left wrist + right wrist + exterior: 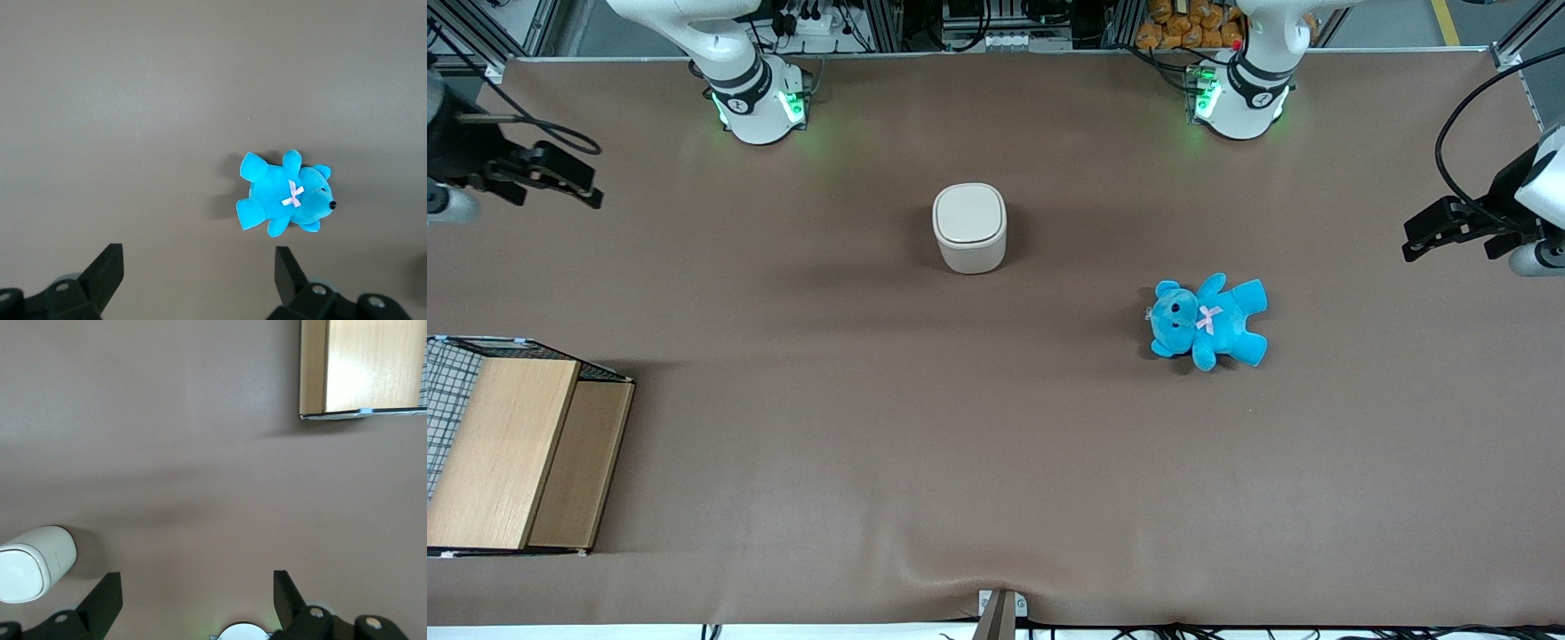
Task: Open trash can with right arm
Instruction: 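Move the right gripper toward the white trash can's lid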
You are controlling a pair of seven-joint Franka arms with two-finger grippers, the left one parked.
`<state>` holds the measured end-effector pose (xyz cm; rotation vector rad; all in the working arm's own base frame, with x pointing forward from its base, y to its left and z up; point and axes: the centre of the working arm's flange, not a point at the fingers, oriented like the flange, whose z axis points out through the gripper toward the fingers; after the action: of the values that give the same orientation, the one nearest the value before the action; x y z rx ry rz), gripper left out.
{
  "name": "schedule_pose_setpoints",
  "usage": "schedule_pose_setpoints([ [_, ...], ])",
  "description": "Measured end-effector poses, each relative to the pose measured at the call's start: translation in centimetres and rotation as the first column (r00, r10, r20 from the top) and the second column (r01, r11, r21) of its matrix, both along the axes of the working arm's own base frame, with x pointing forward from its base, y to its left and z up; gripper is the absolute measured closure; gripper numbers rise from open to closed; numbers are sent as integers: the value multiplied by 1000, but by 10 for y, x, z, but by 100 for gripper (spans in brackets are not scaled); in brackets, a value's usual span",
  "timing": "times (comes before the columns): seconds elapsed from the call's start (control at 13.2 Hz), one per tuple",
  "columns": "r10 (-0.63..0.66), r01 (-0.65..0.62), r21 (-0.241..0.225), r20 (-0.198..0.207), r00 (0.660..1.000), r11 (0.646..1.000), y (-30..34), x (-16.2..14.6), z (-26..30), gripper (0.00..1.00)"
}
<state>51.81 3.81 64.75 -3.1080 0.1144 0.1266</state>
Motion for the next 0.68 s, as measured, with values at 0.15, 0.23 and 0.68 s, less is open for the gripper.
schedule_pose_setpoints([
  [0.15,23,-23,0,-1,1000,1000,19,-2,0,0],
  [0.23,40,-40,2,-6,999,999,29,-2,-2,0],
  [0.68,44,-44,7,-67,997,999,137,-6,-33,0],
])
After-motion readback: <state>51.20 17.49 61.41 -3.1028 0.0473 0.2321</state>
